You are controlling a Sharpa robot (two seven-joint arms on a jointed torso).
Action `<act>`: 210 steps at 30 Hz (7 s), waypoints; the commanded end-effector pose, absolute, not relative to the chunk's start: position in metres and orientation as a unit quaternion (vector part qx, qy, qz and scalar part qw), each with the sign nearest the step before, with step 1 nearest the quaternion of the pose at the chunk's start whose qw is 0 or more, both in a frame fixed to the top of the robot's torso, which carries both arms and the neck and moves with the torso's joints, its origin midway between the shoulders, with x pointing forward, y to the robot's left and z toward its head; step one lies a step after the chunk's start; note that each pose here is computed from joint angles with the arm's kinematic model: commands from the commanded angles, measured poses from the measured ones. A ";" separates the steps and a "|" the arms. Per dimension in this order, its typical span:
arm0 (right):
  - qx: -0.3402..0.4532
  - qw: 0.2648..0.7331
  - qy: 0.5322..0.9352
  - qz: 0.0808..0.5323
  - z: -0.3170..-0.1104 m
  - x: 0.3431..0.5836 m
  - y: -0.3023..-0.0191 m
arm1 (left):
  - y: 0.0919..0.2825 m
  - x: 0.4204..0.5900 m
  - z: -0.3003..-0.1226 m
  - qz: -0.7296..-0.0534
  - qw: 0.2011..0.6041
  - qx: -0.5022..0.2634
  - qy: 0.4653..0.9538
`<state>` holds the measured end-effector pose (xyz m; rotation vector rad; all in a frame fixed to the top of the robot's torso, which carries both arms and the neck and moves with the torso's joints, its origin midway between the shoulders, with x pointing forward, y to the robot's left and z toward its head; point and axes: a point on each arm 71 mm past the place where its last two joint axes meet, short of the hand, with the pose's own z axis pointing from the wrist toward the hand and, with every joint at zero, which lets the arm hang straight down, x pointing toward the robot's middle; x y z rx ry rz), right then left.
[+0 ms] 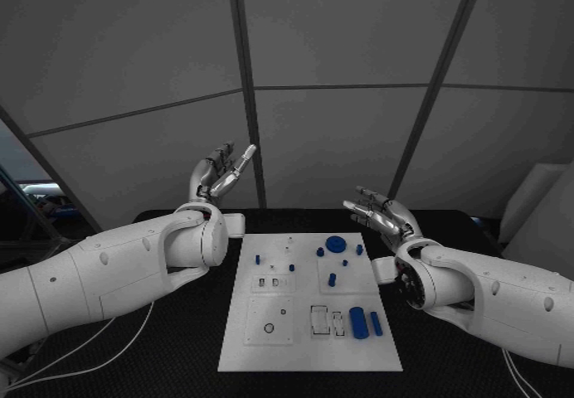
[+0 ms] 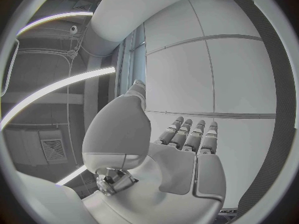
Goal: Assemble the parts on the task board
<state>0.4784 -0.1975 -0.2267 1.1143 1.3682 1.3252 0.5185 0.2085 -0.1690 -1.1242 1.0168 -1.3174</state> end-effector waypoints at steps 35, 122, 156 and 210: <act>-0.133 0.655 0.703 0.242 -0.169 0.550 -0.182 | 0.226 0.474 -0.152 -0.641 0.433 -0.415 0.478; -0.229 0.611 0.731 0.201 -0.180 0.553 -0.123 | 0.216 0.459 -0.141 -0.660 0.411 -0.406 0.480; -0.221 0.629 0.713 0.216 -0.177 0.553 -0.123 | 0.216 0.461 -0.139 -0.659 0.412 -0.406 0.480; -0.172 0.697 0.647 0.255 -0.164 0.565 -0.074 | 0.217 0.468 -0.136 -0.658 0.418 -0.405 0.478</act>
